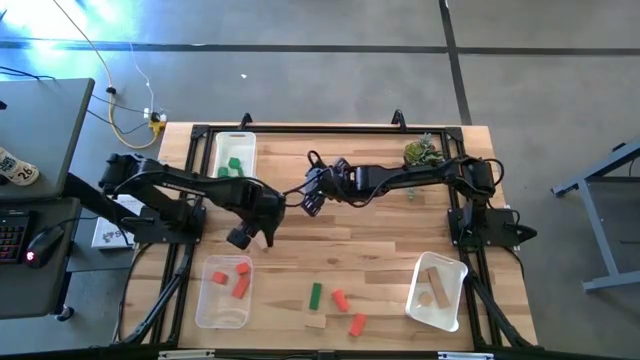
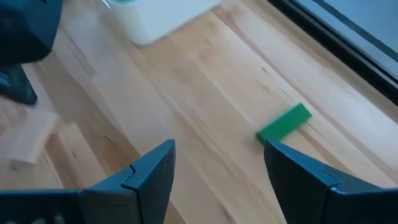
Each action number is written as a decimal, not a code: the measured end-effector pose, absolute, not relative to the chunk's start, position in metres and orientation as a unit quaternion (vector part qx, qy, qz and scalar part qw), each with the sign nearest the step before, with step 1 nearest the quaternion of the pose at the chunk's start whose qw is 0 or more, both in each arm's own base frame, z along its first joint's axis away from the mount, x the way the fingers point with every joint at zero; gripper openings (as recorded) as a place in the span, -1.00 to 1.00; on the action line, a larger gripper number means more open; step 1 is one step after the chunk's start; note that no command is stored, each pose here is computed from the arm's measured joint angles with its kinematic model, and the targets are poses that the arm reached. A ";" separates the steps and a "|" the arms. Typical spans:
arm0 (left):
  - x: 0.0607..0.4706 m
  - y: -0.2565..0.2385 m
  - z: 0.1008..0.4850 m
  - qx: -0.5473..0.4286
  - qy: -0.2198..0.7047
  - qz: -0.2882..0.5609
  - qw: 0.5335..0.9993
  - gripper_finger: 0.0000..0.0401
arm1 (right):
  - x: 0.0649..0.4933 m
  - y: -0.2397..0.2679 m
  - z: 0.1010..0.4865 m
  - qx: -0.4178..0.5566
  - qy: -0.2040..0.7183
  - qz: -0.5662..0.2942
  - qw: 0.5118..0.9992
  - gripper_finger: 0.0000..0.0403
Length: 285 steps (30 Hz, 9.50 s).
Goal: Sort & place blocks by color
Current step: Put the brown block into the bottom white bin
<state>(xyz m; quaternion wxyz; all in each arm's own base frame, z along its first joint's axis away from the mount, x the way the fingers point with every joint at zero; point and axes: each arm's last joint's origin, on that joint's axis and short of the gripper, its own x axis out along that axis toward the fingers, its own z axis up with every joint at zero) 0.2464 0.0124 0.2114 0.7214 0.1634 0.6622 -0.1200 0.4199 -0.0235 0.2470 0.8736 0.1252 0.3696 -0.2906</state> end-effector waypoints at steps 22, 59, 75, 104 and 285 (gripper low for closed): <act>0.263 -0.008 0.178 0.167 0.676 -0.223 0.682 -0.22 | 0.416 -0.022 0.243 0.127 0.392 -0.296 0.862 0.15; 0.278 -0.015 0.128 0.166 0.738 -0.185 0.627 -0.01 | 0.409 -0.021 0.239 0.123 0.432 -0.290 0.845 0.15; 0.279 -0.014 0.129 0.178 0.743 -0.174 0.621 -0.42 | 0.409 -0.021 0.239 0.123 0.433 -0.291 0.844 0.15; 0.278 -0.012 0.157 0.186 0.744 -0.132 0.629 -0.49 | 0.386 -0.029 0.276 0.108 0.407 -0.326 0.846 0.15; 0.241 0.014 0.341 -0.241 0.186 0.166 0.938 0.03 | 0.150 0.238 0.249 0.197 0.599 -0.310 0.712 -0.39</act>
